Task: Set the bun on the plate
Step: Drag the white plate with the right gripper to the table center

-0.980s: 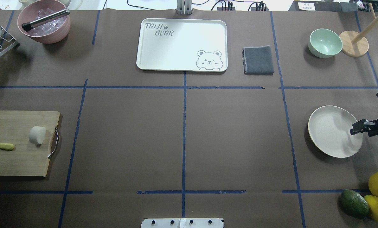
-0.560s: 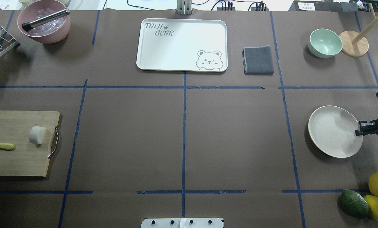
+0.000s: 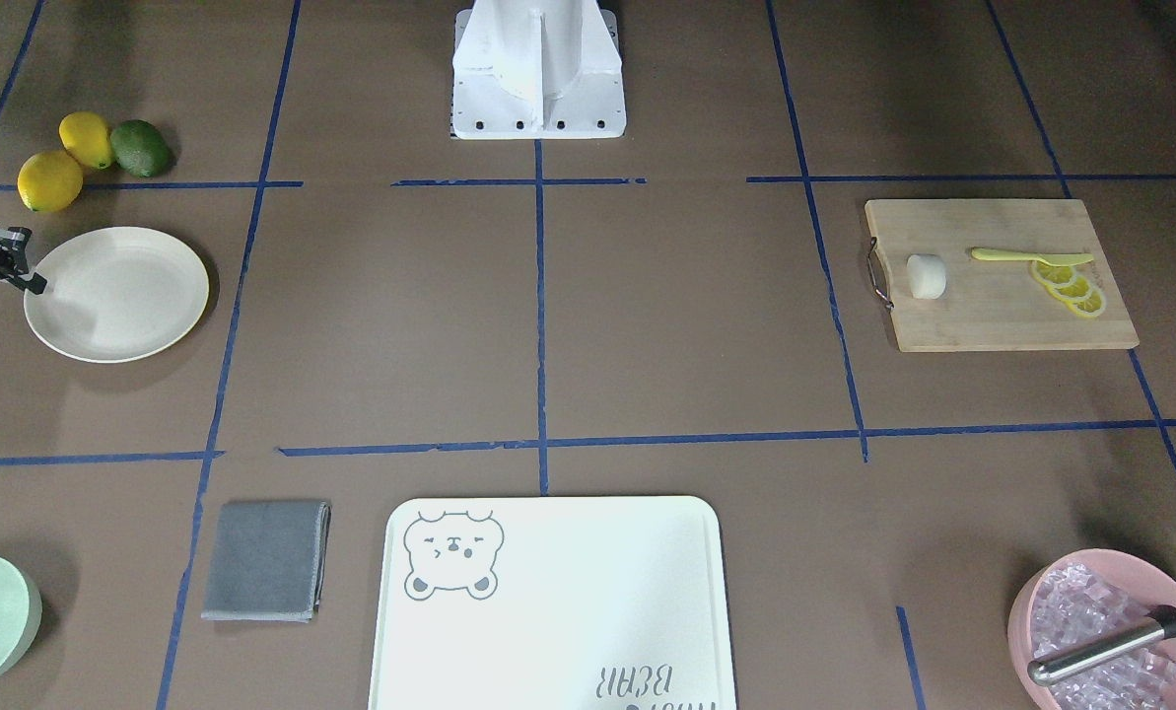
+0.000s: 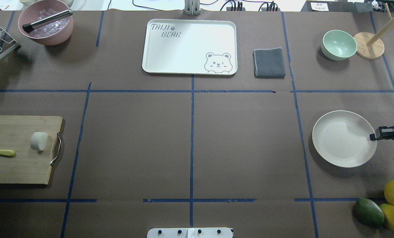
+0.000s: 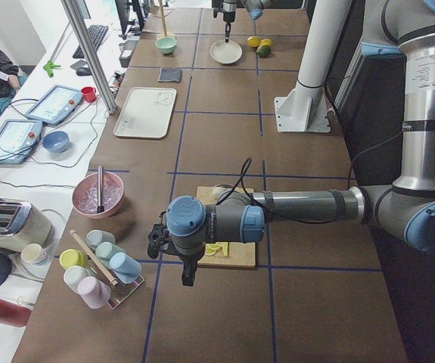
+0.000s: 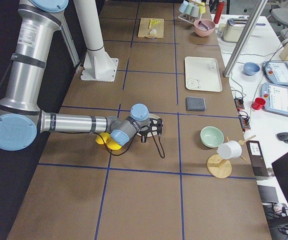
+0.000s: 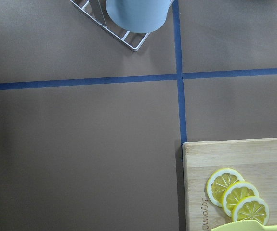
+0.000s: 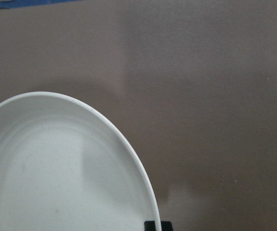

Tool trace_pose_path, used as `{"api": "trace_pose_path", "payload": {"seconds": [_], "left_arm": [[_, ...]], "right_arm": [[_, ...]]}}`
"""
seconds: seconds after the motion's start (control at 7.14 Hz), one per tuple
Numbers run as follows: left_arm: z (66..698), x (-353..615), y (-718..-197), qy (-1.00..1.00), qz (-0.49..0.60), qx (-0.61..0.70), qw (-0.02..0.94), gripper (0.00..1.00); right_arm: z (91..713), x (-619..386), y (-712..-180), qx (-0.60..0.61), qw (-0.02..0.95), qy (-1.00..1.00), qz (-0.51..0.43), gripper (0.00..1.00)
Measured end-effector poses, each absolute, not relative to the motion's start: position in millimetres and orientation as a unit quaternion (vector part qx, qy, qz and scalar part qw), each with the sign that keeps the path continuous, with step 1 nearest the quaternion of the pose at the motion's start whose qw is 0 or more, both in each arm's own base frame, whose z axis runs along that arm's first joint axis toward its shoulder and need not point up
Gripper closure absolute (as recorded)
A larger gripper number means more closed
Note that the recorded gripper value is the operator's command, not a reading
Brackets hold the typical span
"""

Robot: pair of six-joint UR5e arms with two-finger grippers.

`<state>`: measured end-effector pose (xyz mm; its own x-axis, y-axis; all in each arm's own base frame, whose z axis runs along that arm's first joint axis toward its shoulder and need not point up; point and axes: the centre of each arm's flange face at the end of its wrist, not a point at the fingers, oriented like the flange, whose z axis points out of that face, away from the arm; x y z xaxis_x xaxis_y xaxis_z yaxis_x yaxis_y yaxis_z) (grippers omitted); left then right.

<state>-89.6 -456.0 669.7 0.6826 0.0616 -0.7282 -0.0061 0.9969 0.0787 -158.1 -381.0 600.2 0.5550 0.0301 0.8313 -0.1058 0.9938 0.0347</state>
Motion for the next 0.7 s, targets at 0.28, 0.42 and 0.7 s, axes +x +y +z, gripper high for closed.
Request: {"api": "trace_pose_path", "payload": {"seconds": [0.28, 0.42, 0.7], "left_arm": [[670, -90, -456, 0.398, 0.018, 0.035, 0.917, 0.0], [671, -90, -456, 0.398, 0.018, 0.034, 0.917, 0.0], [674, -89, -455, 0.398, 0.018, 0.031, 0.917, 0.0]], "right_arm": [[537, -180, -407, 0.041, 0.853, -0.516, 0.072, 1.0], [504, -206, -422, 0.033, 0.839, -0.536, 0.084, 1.0], [449, -276, -431, 0.018, 0.823, -0.56, 0.093, 1.0]]}}
